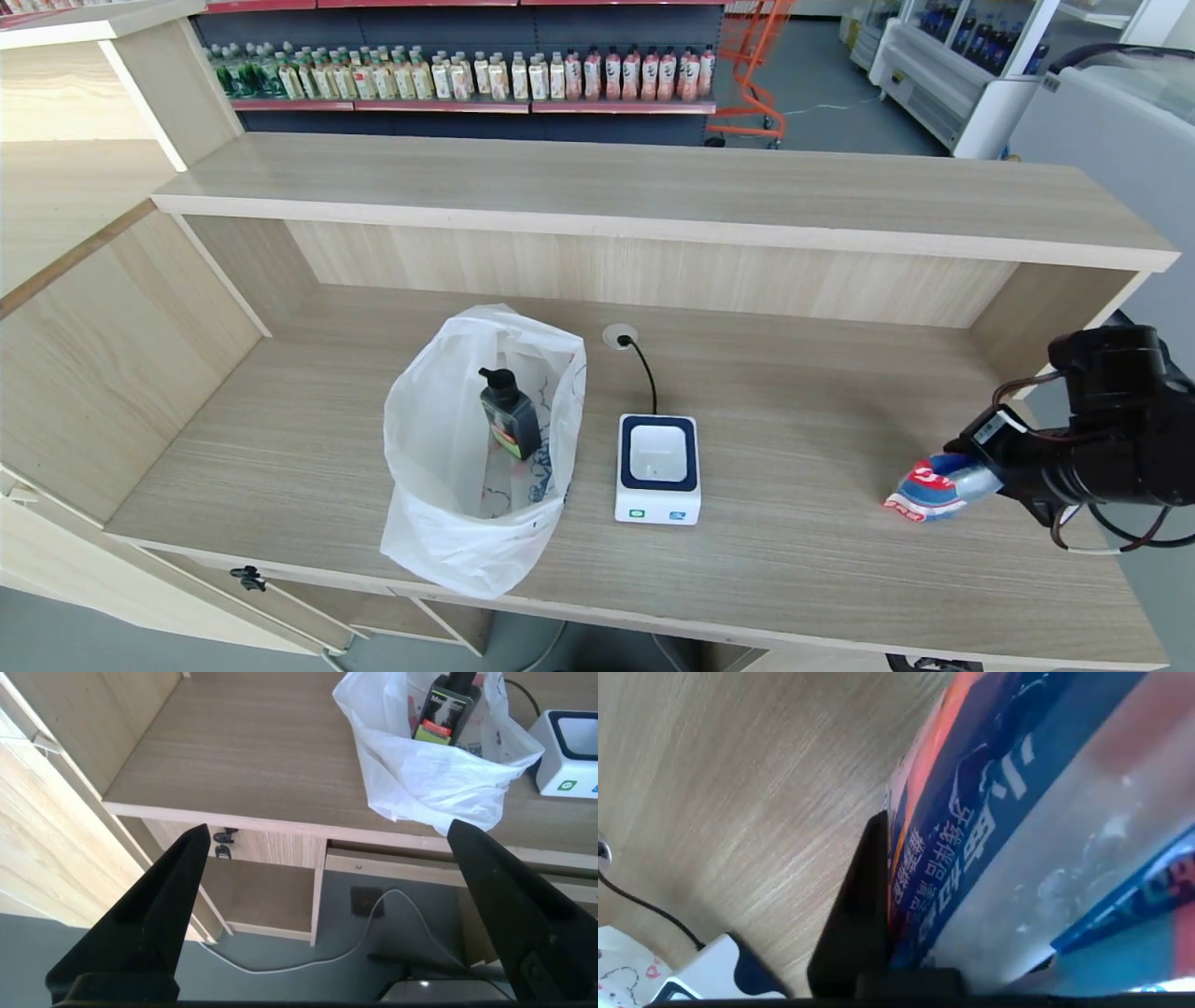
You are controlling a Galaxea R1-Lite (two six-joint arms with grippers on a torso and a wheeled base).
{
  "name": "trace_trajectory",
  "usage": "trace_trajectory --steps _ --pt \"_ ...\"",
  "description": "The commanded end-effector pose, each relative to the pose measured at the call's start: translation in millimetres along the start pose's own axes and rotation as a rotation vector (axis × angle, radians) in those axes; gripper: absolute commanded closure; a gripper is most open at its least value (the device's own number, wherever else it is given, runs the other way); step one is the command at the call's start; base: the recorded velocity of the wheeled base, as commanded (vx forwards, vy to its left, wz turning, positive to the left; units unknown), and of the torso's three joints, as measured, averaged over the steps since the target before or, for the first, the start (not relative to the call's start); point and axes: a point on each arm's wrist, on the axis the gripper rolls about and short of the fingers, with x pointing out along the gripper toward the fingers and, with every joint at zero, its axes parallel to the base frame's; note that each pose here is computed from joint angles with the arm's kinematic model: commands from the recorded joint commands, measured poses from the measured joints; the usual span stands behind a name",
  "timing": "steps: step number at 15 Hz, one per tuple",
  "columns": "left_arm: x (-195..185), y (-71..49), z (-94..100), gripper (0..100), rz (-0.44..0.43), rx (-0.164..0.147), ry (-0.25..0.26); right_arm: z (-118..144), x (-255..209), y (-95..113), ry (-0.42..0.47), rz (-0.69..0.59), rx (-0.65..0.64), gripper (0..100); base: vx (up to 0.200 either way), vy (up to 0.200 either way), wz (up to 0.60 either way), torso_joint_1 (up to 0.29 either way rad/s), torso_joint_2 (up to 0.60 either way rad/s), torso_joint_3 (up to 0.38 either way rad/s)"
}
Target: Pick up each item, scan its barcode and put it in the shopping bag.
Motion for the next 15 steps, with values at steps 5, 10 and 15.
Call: trace_trajectory --steps 5,10,15 --pt "0.0 0.0 0.0 0 0.0 0.0 0.0 -10.5 21.0 -0.5 -0.01 -0.061 -0.163 100 0.0 0.0 0.0 0.0 0.0 0.0" --pt "0.0 0.0 0.0 0 0.0 0.0 0.0 -5.7 -23.6 28.3 0.0 0.272 -0.28 100 0.0 0.0 0.0 0.0 0.0 0.0" --pt "0.0 0.0 0.0 0 0.0 0.0 0.0 -24.2 -67.3 16.5 0.193 0.817 -0.793 100 0.0 0.0 0.0 0.0 0.0 0.0"
